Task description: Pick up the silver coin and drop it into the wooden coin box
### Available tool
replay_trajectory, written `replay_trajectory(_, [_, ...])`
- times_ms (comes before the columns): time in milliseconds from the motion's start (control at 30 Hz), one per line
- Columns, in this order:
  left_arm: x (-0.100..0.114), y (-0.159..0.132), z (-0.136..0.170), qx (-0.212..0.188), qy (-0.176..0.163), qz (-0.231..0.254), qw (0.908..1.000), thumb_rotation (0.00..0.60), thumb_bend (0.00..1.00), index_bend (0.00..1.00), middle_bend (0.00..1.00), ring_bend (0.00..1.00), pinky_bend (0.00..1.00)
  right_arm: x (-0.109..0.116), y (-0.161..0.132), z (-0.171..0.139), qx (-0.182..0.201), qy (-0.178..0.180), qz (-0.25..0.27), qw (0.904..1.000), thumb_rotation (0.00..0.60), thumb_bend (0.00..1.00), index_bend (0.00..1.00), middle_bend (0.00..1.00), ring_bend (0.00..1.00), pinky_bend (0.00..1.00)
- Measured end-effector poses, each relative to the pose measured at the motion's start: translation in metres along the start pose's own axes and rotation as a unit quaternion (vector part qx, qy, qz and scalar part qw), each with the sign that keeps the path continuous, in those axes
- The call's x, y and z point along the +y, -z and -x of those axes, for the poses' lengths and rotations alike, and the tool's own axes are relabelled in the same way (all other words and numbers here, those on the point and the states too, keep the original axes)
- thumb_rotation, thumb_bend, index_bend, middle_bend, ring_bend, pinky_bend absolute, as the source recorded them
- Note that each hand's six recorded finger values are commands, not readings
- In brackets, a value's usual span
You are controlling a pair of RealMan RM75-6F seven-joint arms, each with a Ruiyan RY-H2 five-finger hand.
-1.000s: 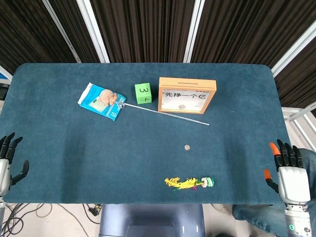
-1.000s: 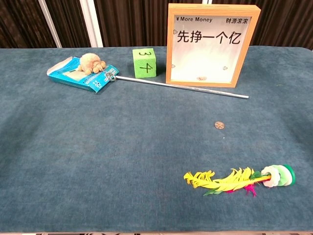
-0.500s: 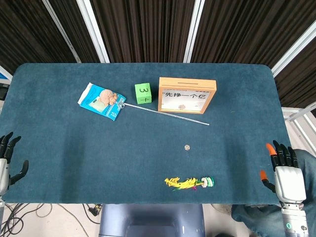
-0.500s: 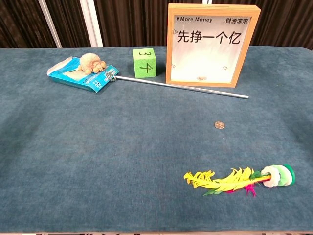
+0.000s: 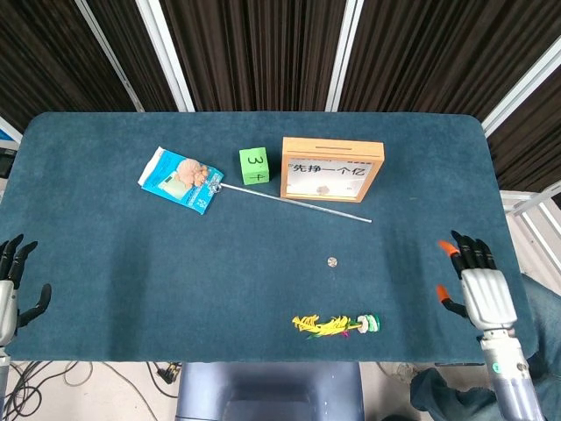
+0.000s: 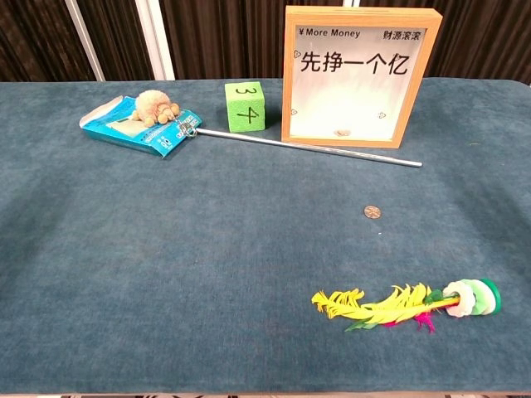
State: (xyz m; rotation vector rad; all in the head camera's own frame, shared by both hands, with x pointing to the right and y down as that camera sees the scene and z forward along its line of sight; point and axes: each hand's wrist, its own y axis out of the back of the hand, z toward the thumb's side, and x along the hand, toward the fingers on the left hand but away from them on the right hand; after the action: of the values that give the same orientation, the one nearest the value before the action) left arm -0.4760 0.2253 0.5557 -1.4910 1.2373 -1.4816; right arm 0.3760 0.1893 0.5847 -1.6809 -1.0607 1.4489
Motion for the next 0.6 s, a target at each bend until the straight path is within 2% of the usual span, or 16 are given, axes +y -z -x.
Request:
replay_trajectory(233, [0.000,0.001,0.000,0.006,0.002,0.004,1.0000,0.600,0.40,0.14,0.03,0.04,0.00,-0.017,-0.032,0.046,0.027,-0.029,0.015,0.9991,0.600,0.42,0.23,0.03,0.00,0.00])
replay_trajectory(600, [0.000,0.002,-0.001,0.010,0.008,0.008,0.9999,0.600,0.40,0.14,0.03,0.04,0.00,-0.067,-0.061,0.082,0.022,-0.041,0.035,0.9983,0.600,0.43,0.31,0.03,0.00,0.00])
